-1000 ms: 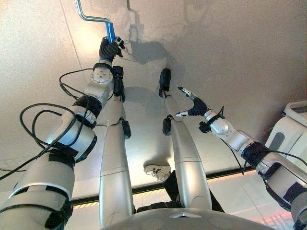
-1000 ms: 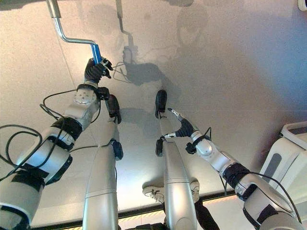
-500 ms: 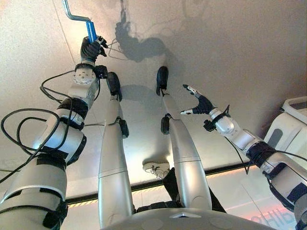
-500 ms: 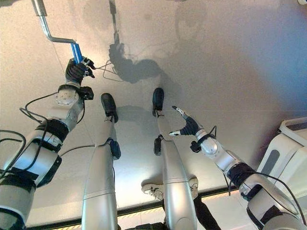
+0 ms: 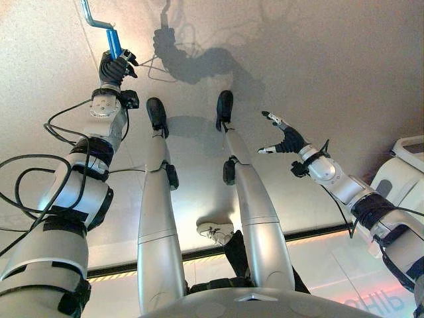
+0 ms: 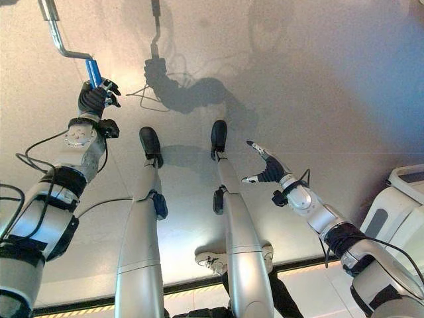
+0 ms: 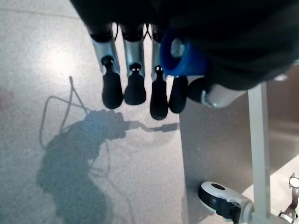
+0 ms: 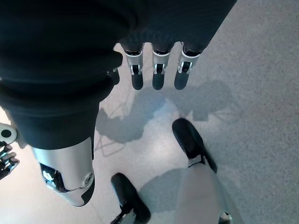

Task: Raise the hospital bed

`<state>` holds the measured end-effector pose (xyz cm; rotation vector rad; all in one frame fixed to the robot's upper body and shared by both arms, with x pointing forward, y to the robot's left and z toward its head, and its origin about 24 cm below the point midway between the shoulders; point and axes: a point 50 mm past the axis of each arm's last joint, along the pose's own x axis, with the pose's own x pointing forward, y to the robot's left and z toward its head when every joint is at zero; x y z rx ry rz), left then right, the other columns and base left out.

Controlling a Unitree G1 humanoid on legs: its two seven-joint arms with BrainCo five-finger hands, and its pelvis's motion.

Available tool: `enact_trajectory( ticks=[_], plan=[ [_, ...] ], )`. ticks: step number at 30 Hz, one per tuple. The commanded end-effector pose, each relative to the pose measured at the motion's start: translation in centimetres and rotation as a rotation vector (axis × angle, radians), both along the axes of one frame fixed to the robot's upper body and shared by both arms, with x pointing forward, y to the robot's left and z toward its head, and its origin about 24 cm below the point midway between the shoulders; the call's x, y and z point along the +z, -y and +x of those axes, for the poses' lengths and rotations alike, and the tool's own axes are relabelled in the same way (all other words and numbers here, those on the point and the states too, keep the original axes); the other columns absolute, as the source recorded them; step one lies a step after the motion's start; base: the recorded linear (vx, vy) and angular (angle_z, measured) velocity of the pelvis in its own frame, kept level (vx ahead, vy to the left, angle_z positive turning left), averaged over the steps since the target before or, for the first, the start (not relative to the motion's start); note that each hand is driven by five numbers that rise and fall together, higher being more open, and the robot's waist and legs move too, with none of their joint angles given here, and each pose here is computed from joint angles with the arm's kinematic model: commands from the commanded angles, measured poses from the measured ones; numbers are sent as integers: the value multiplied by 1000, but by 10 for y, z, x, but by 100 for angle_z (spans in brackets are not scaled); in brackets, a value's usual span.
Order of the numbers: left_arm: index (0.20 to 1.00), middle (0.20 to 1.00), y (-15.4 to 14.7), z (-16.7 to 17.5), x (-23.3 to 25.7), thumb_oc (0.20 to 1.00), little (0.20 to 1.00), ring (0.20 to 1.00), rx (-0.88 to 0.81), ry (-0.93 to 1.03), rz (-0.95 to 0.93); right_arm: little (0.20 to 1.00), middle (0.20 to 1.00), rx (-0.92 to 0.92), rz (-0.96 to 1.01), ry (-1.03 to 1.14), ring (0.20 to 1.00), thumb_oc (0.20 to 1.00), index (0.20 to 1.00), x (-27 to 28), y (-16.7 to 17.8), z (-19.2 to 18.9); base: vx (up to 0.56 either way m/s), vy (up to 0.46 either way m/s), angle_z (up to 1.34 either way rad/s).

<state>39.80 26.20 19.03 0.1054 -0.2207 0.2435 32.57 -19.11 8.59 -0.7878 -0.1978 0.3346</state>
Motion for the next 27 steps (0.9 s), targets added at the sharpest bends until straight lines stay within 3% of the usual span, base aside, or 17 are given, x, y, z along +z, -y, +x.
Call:
enact_trajectory(
  ticks=[1,19,27],
  plan=[
    [200,200,-89,-48,-42,200,200,200,330,-64,-221,1000,1000,1,14,-16,1000,1000,1000,-10,11,-20,0,0,0],
    [200,200,-167,-126,-65,200,200,200,531,-147,-142,1000,1000,-24,-1,-35,1000,1000,1000,-13,25,-30,0,0,0],
    [200,200,-178,-142,-74,200,200,200,563,-171,-154,1000,1000,-33,-12,-43,1000,1000,1000,-17,28,-31,0,5,-2]
  ],
)
